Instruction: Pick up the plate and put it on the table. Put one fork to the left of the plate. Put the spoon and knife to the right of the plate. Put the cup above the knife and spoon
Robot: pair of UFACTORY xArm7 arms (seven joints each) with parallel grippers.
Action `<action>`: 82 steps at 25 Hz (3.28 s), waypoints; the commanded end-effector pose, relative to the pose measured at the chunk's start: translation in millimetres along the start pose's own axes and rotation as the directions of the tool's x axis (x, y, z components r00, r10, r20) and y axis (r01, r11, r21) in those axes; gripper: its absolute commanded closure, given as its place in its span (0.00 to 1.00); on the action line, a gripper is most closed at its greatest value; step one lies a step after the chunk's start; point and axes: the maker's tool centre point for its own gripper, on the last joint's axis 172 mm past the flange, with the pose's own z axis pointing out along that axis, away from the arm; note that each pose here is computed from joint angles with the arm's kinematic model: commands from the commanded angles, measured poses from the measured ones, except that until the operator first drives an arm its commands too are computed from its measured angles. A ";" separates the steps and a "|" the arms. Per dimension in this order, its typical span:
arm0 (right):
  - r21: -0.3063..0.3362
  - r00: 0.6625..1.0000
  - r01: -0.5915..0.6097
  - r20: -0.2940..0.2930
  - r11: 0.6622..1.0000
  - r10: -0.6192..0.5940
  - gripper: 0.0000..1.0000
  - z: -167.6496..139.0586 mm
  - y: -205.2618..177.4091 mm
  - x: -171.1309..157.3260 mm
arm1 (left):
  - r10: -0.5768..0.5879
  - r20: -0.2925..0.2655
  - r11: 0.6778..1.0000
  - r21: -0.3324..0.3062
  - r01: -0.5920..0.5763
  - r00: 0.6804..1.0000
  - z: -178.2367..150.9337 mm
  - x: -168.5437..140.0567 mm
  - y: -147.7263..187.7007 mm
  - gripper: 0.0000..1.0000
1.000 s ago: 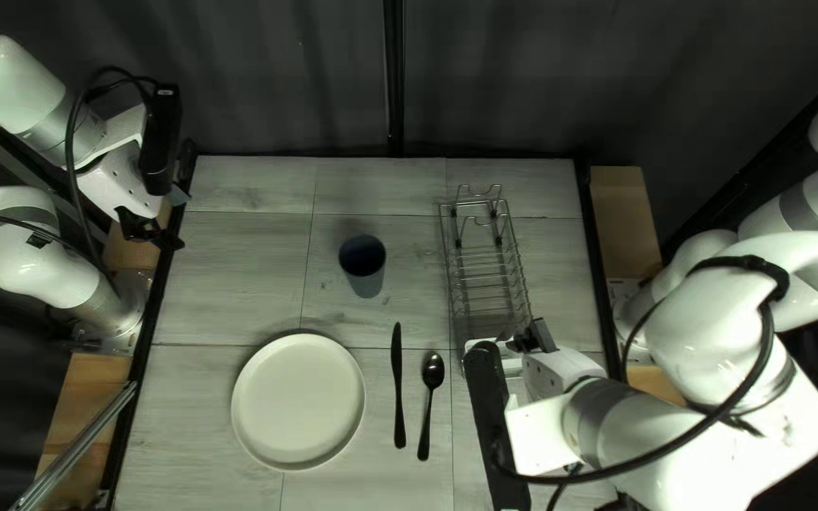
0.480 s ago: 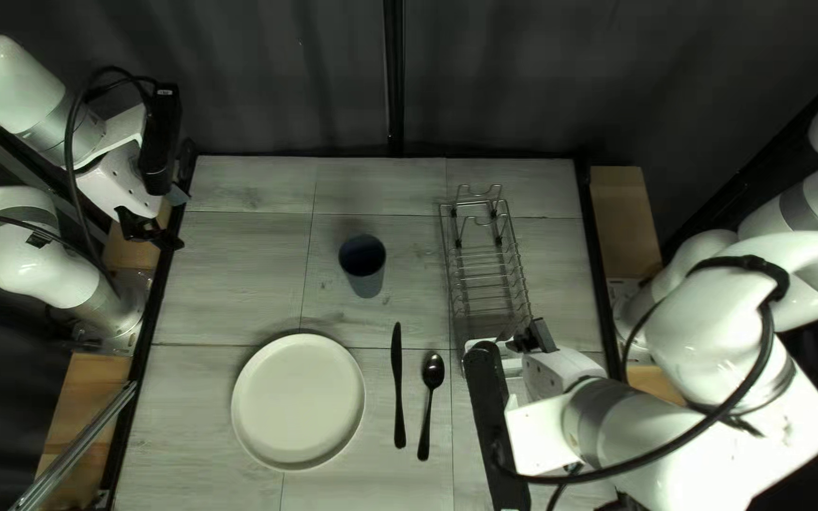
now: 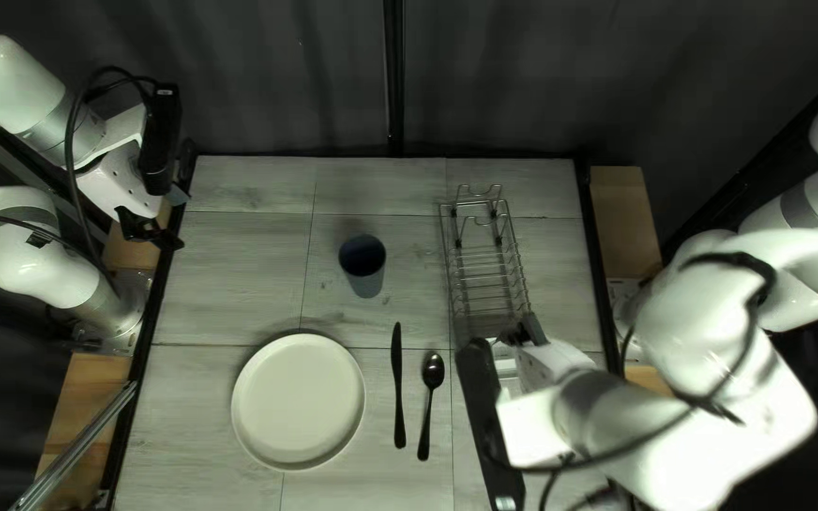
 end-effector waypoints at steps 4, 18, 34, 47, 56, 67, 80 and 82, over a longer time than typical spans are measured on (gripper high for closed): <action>0.246 0.999 0.037 0.018 0.969 -0.042 0.00 52.2 -5.0 -28.4 | 0.000 0.000 1.000 0.000 0.000 1.000 0.0 0.0 0.0 0.00; 0.399 0.999 0.024 0.011 0.916 -0.031 0.00 144.4 -19.6 -27.5 | 0.000 0.000 1.000 0.000 0.000 1.000 0.0 0.0 0.0 0.00; 0.422 0.999 -0.042 0.039 0.906 0.028 0.03 156.2 -23.5 -40.4 | 0.000 0.000 1.000 0.000 0.000 1.000 0.0 0.0 0.0 0.00; 0.416 0.997 -0.063 0.059 0.907 0.043 0.95 149.3 -22.0 -46.2 | 0.000 0.000 1.000 0.000 0.000 1.000 0.0 0.0 0.0 0.00; 0.392 0.996 -0.076 0.066 0.917 0.054 0.93 123.0 -18.8 -49.8 | 0.000 0.000 1.000 0.000 0.000 1.000 0.0 0.0 0.0 0.00; 0.300 0.991 -0.127 0.078 0.945 0.108 0.99 31.8 2.4 -80.7 | 0.000 0.000 1.000 0.000 0.000 1.000 0.0 0.0 0.0 0.00; 0.237 0.985 -0.162 -0.020 0.958 0.172 1.00 -17.7 27.5 -47.4 | 0.000 0.000 1.000 0.000 0.000 1.000 0.0 0.0 0.0 0.00; 0.234 0.982 -0.165 -0.052 0.958 0.182 1.00 -17.2 30.4 -28.5 | 0.000 0.000 1.000 0.000 0.000 1.000 0.0 0.0 0.0 0.00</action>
